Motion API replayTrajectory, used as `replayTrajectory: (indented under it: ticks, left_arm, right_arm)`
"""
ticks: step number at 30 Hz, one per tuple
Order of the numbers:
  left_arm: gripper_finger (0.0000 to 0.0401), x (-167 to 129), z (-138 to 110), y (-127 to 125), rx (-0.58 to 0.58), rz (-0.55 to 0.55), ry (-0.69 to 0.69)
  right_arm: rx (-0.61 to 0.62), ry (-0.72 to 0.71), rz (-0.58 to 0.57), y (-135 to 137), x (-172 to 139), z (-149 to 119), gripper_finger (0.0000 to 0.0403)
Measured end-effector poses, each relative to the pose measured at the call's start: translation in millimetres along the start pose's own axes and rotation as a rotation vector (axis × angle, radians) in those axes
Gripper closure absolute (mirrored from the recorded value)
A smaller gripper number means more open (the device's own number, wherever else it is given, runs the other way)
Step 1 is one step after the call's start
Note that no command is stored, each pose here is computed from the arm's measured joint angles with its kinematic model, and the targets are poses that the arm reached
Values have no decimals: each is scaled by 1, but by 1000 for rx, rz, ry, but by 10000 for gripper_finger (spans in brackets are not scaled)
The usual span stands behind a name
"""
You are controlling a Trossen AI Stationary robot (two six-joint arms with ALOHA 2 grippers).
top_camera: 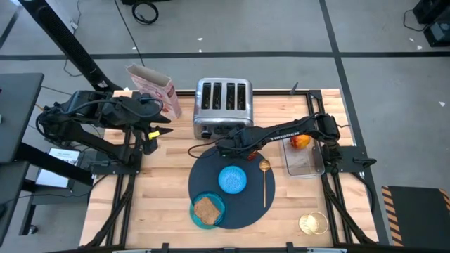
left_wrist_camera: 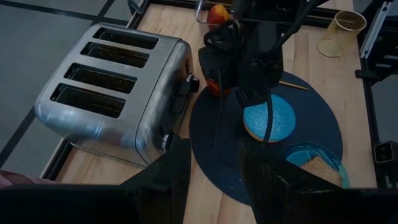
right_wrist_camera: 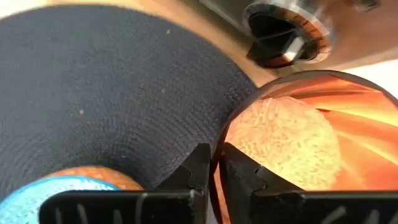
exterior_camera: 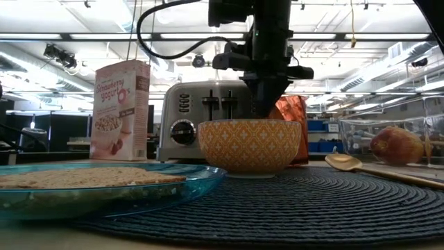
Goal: Arrange a breakfast setting
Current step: Put the orange cup of milk on the blue table mat, then put the red apple on the blue table mat
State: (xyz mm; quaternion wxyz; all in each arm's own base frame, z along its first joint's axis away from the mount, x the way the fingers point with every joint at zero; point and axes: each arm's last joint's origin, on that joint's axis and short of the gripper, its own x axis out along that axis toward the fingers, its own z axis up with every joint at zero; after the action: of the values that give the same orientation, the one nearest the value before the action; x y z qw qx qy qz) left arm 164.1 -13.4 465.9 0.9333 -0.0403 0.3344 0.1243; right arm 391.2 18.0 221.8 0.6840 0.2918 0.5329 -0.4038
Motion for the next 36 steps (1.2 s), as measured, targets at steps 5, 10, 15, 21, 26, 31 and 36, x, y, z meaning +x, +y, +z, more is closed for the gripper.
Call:
replayTrajectory:
  ticks: [5, 10, 15, 21, 26, 31, 36]
  left_arm:
    - [259, 0, 0, 0, -1, 0, -3]
    - [259, 0, 1, 0, -7, -3, -12]
    - [259, 0, 4, -1, -11, -9, -39]
    - [259, 0, 6, -2, -40, -16, -61]
    - [259, 0, 6, -2, -43, -19, -57]
    - [259, 0, 5, -3, -67, -58, -44]
    - [259, 0, 3, -2, -117, -53, -23]
  right_arm:
    - [-19, 7, -8, 0, 2, 0, 356]
    - [-34, 6, -14, -1, 2, -1, 350]
    - [-42, -15, -12, -4, -5, 0, 326]
    - [-42, -41, 0, -10, -19, 2, 278]
    - [-48, -100, 70, -20, -47, 5, 250]
    - [-62, -224, 138, -32, -87, -3, 231]
    - [-166, -381, 204, -48, -137, -31, 223]
